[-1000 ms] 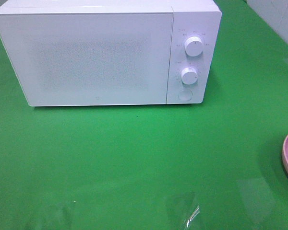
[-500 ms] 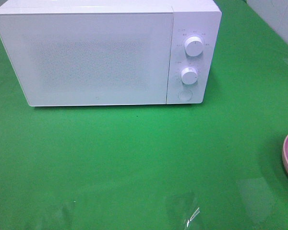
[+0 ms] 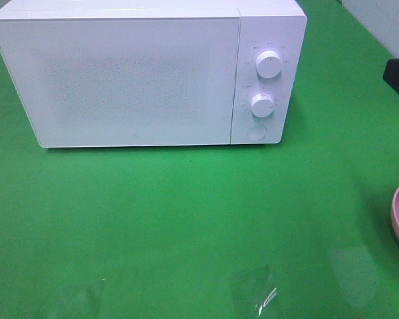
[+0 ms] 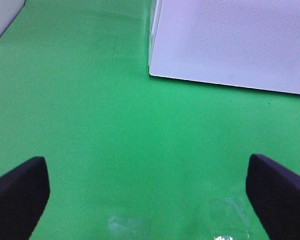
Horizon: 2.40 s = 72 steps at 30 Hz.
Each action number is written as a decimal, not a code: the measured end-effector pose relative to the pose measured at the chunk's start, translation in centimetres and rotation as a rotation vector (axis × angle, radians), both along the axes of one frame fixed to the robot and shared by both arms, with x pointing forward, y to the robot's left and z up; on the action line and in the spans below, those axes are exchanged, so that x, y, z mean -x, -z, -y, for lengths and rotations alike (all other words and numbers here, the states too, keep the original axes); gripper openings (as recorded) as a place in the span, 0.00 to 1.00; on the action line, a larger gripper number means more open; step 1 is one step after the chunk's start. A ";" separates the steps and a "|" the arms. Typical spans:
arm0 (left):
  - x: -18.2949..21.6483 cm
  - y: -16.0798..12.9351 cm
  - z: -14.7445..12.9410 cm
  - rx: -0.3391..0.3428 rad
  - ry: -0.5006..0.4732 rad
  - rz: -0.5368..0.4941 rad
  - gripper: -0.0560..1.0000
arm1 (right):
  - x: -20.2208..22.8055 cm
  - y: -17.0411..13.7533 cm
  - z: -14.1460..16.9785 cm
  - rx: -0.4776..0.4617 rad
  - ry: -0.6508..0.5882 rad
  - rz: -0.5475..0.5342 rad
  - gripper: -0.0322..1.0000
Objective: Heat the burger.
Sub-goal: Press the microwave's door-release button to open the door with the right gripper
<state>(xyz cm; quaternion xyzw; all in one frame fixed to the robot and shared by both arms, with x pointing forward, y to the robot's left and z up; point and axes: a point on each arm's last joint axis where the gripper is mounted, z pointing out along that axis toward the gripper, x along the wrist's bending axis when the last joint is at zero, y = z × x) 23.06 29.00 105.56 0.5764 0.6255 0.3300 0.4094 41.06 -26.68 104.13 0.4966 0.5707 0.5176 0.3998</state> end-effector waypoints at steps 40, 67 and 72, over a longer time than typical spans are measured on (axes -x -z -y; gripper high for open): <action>0.0 0.0 0.0 0.000 0.000 0.000 0.99 | -4.7 8.2 -7.8 0.112 0.133 0.095 0.76; 0.0 0.0 0.0 0.000 0.000 0.000 0.99 | -7.2 11.0 -10.3 0.012 0.103 0.047 0.74; 0.0 0.0 0.0 0.000 0.000 0.000 0.99 | -7.8 11.7 -11.0 -0.026 0.091 0.027 0.74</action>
